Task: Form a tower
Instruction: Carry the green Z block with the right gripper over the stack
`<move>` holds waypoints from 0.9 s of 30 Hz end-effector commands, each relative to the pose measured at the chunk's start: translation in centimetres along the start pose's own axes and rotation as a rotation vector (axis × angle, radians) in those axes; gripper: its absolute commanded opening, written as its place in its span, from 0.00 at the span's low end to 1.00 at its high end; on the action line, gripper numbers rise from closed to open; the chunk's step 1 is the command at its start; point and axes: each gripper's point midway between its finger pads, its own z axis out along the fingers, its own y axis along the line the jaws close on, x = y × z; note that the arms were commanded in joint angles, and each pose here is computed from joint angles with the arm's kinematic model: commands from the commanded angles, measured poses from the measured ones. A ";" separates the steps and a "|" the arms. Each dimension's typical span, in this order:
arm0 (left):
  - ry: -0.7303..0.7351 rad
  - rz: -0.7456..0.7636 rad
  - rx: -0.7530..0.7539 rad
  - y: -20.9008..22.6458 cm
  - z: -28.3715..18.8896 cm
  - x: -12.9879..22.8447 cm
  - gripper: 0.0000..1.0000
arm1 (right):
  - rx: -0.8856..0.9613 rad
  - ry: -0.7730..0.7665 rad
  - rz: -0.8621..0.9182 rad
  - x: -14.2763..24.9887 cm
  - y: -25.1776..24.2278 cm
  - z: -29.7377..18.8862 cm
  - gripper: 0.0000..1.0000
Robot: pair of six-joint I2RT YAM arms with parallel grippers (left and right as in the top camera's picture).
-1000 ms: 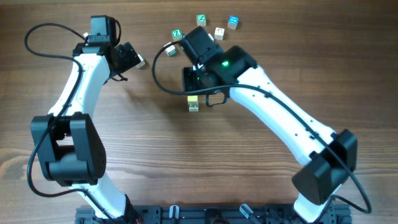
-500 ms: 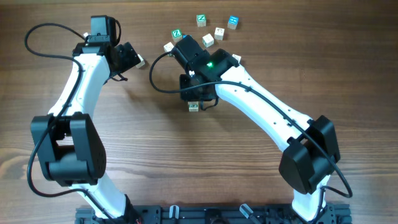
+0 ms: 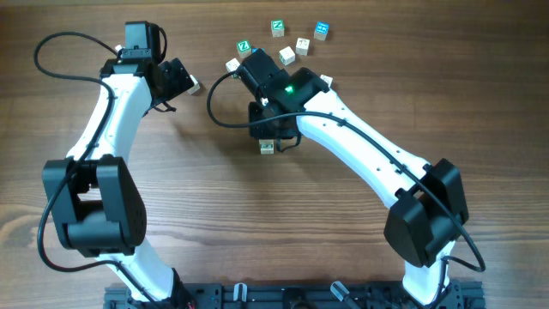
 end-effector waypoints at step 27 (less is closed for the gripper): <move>0.013 0.007 -0.014 0.3 0.6 0.4 1.00 | 0.035 0.003 -0.013 0.0 -0.3 1.8 0.20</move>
